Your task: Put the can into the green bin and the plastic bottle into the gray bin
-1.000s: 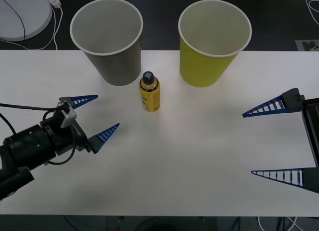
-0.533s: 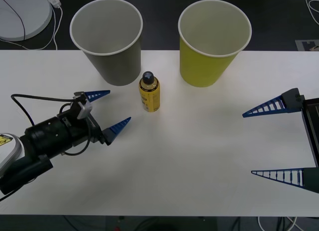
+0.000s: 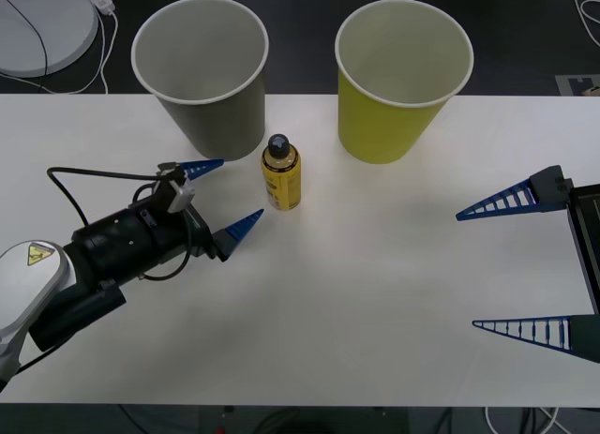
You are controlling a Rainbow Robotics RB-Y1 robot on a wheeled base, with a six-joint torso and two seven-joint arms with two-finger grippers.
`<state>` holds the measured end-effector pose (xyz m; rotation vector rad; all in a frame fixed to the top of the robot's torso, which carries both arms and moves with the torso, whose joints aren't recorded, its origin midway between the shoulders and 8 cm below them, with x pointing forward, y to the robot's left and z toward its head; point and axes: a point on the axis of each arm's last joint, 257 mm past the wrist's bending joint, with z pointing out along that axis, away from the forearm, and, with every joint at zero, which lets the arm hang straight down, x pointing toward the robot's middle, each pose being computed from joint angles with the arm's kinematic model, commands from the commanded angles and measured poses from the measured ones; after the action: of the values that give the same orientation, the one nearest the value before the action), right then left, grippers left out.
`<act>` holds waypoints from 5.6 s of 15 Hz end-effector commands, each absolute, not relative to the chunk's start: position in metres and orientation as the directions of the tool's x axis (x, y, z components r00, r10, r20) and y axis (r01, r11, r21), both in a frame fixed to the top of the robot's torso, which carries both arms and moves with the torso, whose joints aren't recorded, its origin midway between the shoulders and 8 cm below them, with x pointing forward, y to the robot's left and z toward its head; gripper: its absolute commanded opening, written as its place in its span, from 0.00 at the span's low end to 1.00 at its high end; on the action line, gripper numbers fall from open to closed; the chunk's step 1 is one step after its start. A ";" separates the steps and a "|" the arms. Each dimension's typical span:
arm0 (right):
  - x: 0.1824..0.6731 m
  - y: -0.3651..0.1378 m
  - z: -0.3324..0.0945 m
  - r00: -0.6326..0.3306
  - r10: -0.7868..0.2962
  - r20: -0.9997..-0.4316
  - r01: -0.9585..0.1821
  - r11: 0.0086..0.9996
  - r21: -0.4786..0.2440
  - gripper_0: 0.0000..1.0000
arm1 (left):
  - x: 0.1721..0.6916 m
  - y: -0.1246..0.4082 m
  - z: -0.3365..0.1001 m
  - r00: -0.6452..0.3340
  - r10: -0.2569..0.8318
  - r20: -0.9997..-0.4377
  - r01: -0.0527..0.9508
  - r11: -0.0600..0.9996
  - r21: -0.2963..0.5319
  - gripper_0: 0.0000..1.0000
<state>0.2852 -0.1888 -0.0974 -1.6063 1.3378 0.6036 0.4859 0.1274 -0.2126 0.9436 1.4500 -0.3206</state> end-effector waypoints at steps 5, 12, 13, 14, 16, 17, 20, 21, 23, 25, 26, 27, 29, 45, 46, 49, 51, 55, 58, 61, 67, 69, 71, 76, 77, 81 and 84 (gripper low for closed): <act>0.285 -0.189 -0.097 0.286 -0.484 -0.827 -0.940 0.024 -0.340 1.00 | 0.500 0.109 -0.211 0.152 0.343 -0.927 0.713 0.611 0.343 1.00; 0.285 -0.189 -0.097 0.286 -0.484 -0.827 -0.940 0.024 -0.340 1.00 | 0.511 0.092 -0.210 0.159 0.352 -0.922 0.712 0.606 0.354 1.00; 0.285 -0.189 -0.097 0.286 -0.484 -0.827 -0.940 0.024 -0.340 1.00 | 0.513 0.089 -0.209 0.159 0.350 -0.923 0.712 0.607 0.353 1.00; 0.285 -0.189 -0.097 0.286 -0.484 -0.827 -0.940 0.024 -0.340 1.00 | 0.515 0.086 -0.209 0.154 0.342 -0.927 0.713 0.611 0.344 1.00; 0.285 -0.189 -0.097 0.286 -0.484 -0.827 -0.940 0.024 -0.340 1.00 | 0.518 0.080 -0.208 0.157 0.341 -0.927 0.713 0.610 0.346 1.00; 0.285 -0.189 -0.097 0.286 -0.484 -0.827 -0.940 0.024 -0.340 1.00 | 0.519 0.077 -0.208 0.158 0.339 -0.928 0.713 0.611 0.344 1.00; 0.285 -0.189 -0.097 0.286 -0.484 -0.827 -0.940 0.024 -0.340 1.00 | 0.522 0.070 -0.205 0.167 0.342 -0.925 0.711 0.607 0.353 1.00; 0.285 -0.189 -0.097 0.286 -0.484 -0.827 -0.940 0.024 -0.340 1.00 | 0.522 0.067 -0.206 0.168 0.345 -0.923 0.713 0.604 0.356 1.00; 0.285 -0.189 -0.097 0.286 -0.484 -0.827 -0.940 0.024 -0.340 1.00 | 0.522 0.064 -0.205 0.170 0.344 -0.924 0.714 0.603 0.356 1.00; 0.285 -0.189 -0.097 0.286 -0.484 -0.827 -0.940 0.024 -0.340 1.00 | 0.523 0.060 -0.203 0.172 0.342 -0.924 0.715 0.602 0.356 1.00; 0.285 -0.189 -0.097 0.286 -0.484 -0.827 -0.940 0.024 -0.340 1.00 | 0.525 0.060 -0.202 0.171 0.345 -0.923 0.714 0.602 0.358 1.00; 0.285 -0.189 -0.097 0.286 -0.484 -0.827 -0.940 0.024 -0.340 1.00 | 0.526 0.058 -0.202 0.168 0.343 -0.924 0.715 0.603 0.354 1.00; 0.285 -0.189 -0.097 0.286 -0.484 -0.827 -0.940 0.024 -0.340 1.00 | 0.529 0.059 -0.201 0.166 0.344 -0.924 0.715 0.604 0.353 1.00; 0.285 -0.189 -0.097 0.286 -0.484 -0.827 -0.940 0.024 -0.340 1.00 | 0.535 0.043 -0.200 0.175 0.353 -0.919 0.713 0.599 0.365 1.00; 0.285 -0.189 -0.097 0.286 -0.484 -0.827 -0.940 0.024 -0.340 1.00 | 0.535 0.042 -0.200 0.175 0.351 -0.920 0.714 0.598 0.364 1.00; 0.285 -0.189 -0.097 0.286 -0.484 -0.827 -0.940 0.024 -0.340 1.00 | 0.535 0.042 -0.200 0.170 0.347 -0.922 0.715 0.600 0.358 0.75; 0.285 -0.189 -0.097 0.286 -0.484 -0.827 -0.940 0.024 -0.340 1.00 | 0.535 0.042 -0.200 0.169 0.347 -0.922 0.715 0.601 0.357 0.00; 0.285 -0.189 -0.097 0.286 -0.484 -0.827 -0.940 0.024 -0.340 1.00 | 0.535 0.042 -0.200 0.170 0.348 -0.922 0.715 0.600 0.359 0.00; 0.285 -0.189 -0.097 0.286 -0.484 -0.827 -0.940 0.024 -0.340 1.00 | 0.536 0.042 -0.199 0.169 0.347 -0.922 0.714 0.602 0.357 0.00; 0.285 -0.189 -0.097 0.286 -0.484 -0.827 -0.940 0.024 -0.340 1.00 | 0.535 0.043 -0.200 0.167 0.347 -0.923 0.714 0.602 0.356 0.00; 0.285 -0.189 -0.097 0.286 -0.484 -0.827 -0.940 0.024 -0.340 1.00 | 0.535 0.051 -0.199 0.159 0.345 -0.925 0.715 0.606 0.349 0.00; 0.285 -0.189 -0.097 0.286 -0.484 -0.827 -0.940 0.024 -0.340 1.00 | 0.535 0.054 -0.198 0.157 0.345 -0.926 0.716 0.606 0.347 0.00; 0.285 -0.189 -0.097 0.286 -0.484 -0.827 -0.940 0.024 -0.340 1.00 | 0.535 0.057 -0.196 0.155 0.344 -0.926 0.716 0.607 0.345 0.00; 0.285 -0.189 -0.097 0.286 -0.484 -0.827 -0.940 0.024 -0.340 1.00 | 0.527 0.063 -0.195 0.144 0.328 -0.934 0.714 0.619 0.328 0.00; 0.285 -0.189 -0.097 0.286 -0.484 -0.827 -0.940 0.024 -0.340 1.00 | 0.524 0.064 -0.197 0.140 0.325 -0.936 0.713 0.623 0.322 0.00; 0.285 -0.189 -0.097 0.286 -0.484 -0.827 -0.940 0.024 -0.340 1.00 | 0.512 0.071 -0.193 0.124 0.292 -0.948 0.698 0.653 0.292 0.00; 0.285 -0.189 -0.097 0.286 -0.484 -0.827 -0.940 0.024 -0.340 1.00 | 0.503 0.080 -0.187 0.097 0.286 -0.953 0.690 0.671 0.272 0.00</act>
<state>0.2852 -0.1888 -0.0974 -1.6063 1.3377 0.6036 0.5050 0.0775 -0.1885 0.8564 1.4839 -0.3650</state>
